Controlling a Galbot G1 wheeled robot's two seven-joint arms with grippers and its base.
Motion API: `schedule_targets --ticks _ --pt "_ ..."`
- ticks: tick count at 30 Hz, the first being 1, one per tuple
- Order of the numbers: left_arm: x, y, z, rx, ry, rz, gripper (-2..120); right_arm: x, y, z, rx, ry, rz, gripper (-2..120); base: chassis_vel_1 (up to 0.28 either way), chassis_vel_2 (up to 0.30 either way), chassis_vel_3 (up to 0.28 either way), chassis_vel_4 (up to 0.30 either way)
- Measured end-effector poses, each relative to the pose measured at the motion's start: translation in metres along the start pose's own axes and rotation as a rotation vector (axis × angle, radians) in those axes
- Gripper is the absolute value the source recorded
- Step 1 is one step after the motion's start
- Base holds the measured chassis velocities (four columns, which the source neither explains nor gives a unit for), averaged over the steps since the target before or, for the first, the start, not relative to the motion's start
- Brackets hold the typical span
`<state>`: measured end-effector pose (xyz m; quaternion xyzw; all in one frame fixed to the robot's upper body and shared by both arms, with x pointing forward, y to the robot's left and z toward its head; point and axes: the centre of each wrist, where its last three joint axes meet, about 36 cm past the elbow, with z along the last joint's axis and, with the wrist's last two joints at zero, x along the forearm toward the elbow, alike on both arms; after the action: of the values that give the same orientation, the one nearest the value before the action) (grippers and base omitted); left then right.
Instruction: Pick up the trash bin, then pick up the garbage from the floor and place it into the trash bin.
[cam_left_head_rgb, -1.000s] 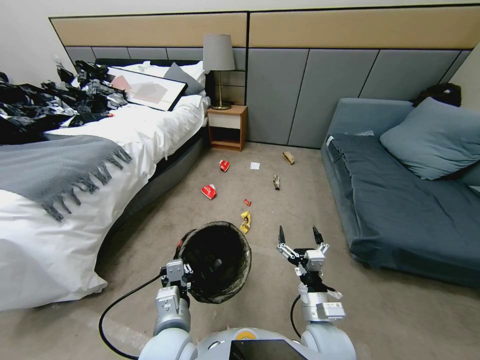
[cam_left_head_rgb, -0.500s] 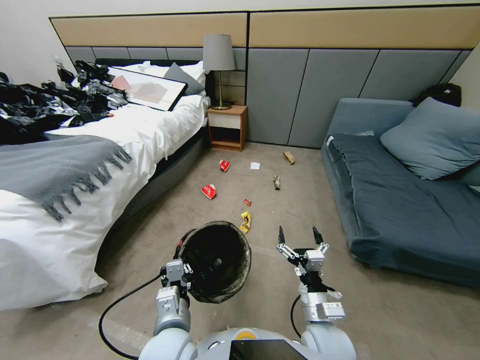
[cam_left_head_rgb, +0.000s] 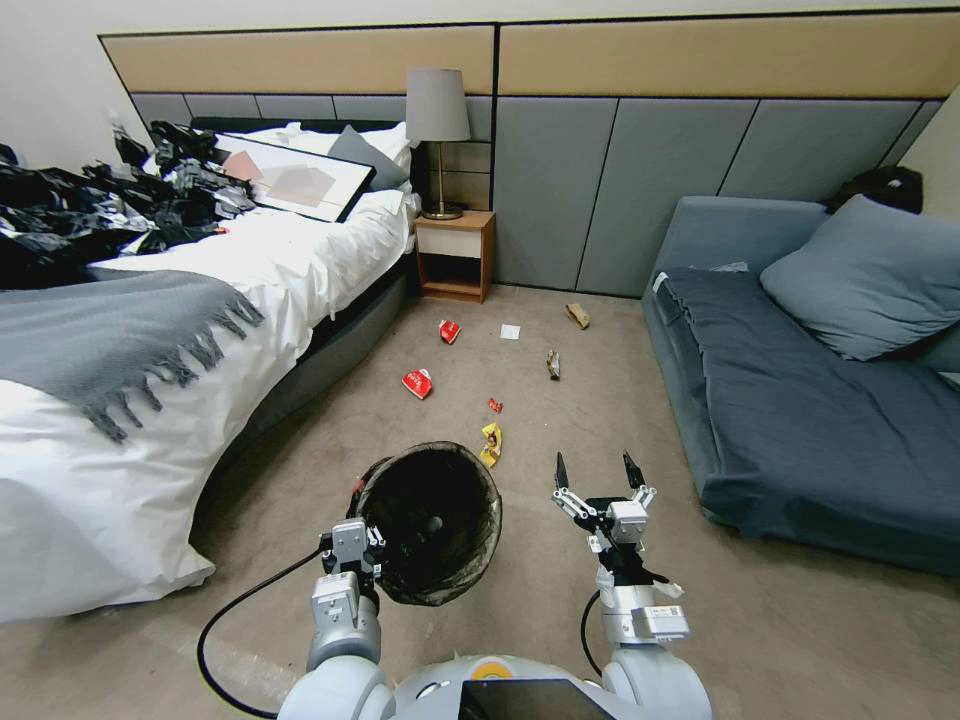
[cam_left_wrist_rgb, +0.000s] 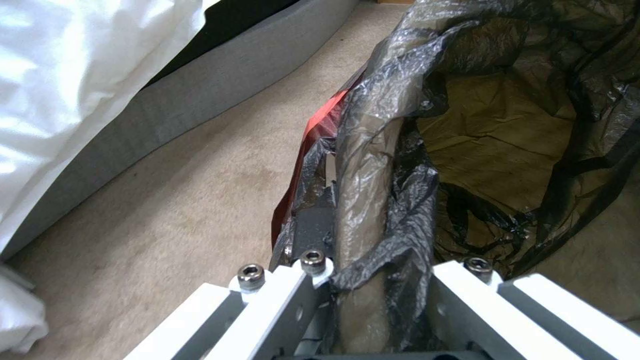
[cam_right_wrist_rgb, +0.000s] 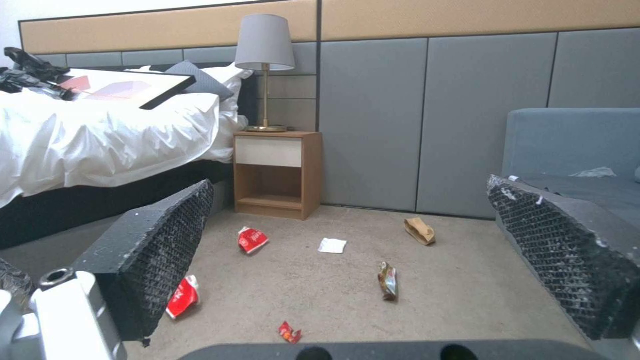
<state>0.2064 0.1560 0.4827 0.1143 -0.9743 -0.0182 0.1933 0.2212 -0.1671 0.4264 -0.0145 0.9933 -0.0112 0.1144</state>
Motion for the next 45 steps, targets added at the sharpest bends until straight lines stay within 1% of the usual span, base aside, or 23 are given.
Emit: schedule_targets --ticks 28,45 --pt "0.005 0.0061 -0.0077 -0.006 -0.026 -0.008 1 0.0016 0.0006 -0.006 -0.001 -0.003 -0.003 100 -0.087 0.089 0.08 -0.083" --pt "0.0035 0.0059 -0.0072 -0.008 -0.032 -0.016 1 0.0001 0.0009 -0.0042 -0.002 -0.005 -0.005 100 -0.088 0.077 0.075 -0.078"
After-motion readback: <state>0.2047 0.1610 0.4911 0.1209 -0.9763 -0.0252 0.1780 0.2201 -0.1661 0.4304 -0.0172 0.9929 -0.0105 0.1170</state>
